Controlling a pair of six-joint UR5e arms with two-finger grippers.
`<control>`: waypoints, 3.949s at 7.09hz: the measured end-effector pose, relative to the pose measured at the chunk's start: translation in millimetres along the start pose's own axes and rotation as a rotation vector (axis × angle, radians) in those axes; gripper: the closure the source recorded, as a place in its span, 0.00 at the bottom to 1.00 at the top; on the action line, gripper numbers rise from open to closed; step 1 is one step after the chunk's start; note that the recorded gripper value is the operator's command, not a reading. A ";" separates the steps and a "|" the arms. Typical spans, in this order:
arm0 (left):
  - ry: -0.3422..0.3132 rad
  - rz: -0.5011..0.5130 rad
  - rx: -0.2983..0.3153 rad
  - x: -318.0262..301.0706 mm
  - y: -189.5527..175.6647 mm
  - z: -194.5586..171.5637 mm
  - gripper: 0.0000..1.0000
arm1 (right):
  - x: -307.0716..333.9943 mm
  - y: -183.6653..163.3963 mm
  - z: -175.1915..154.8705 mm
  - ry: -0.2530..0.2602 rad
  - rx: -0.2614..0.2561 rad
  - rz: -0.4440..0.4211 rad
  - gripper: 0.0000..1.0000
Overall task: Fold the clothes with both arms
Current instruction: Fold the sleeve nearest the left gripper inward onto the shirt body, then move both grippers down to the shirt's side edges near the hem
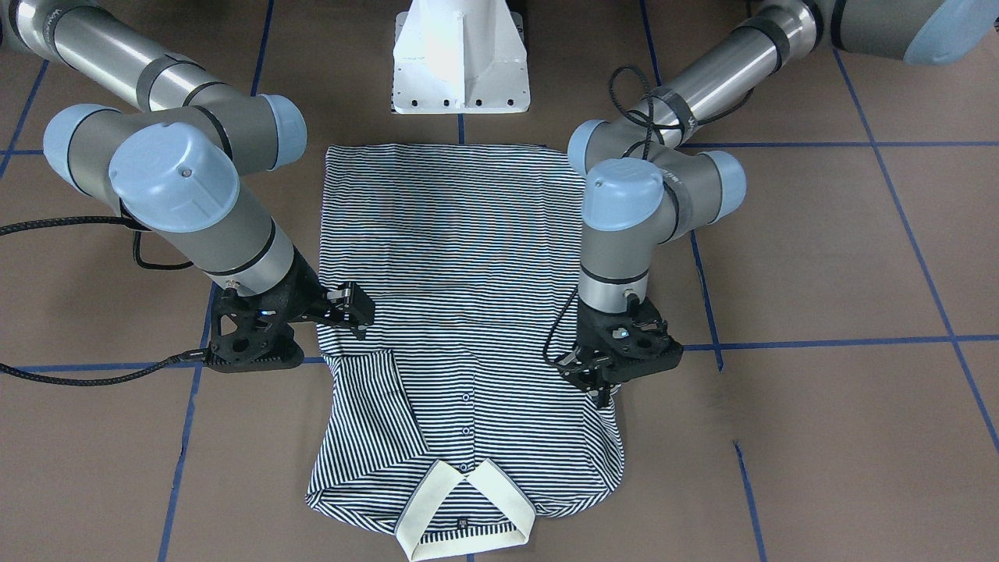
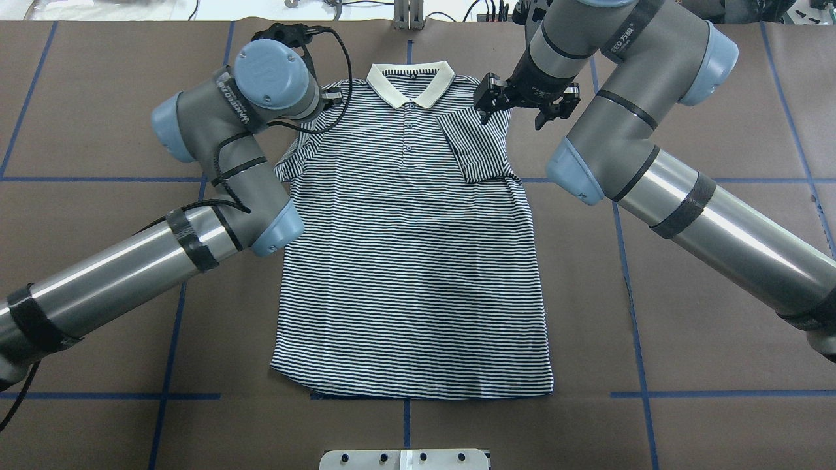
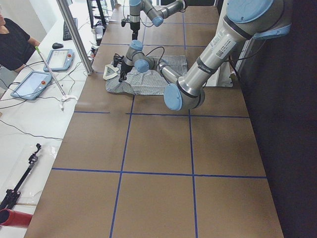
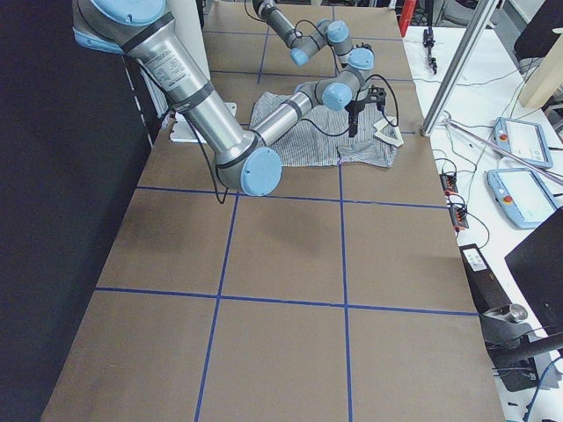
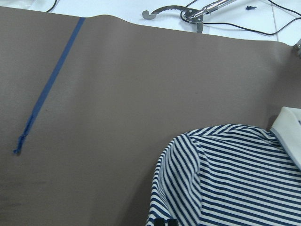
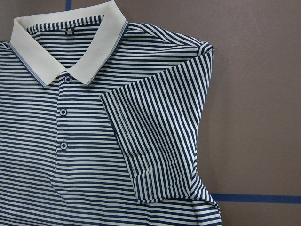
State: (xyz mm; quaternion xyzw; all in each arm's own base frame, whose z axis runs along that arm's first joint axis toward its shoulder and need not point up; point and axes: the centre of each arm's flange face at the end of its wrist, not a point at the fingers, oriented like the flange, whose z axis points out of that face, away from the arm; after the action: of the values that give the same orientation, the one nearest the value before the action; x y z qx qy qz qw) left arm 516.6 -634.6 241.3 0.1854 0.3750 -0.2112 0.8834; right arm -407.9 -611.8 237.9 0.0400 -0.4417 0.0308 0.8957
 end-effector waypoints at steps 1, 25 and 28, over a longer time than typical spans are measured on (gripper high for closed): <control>0.005 -0.022 -0.003 28.5 -2.8 1.8 1.00 | 1.7 0.3 1.0 0.002 -0.001 0.001 0.00; 0.231 0.131 -0.149 -111.1 77.4 -171.3 0.00 | 71.6 397.7 106.7 0.043 -0.044 0.187 0.97; 0.232 0.133 -0.150 -111.3 77.6 -171.5 0.00 | 71.5 397.8 105.0 0.043 -0.050 0.188 1.00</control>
State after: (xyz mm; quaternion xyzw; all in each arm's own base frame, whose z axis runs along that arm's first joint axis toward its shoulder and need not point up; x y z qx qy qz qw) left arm 386.1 -459.8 225.4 0.1664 0.4760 -0.1010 0.8576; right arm -483.3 -225.0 376.0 -0.0246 -0.4250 0.1043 0.8988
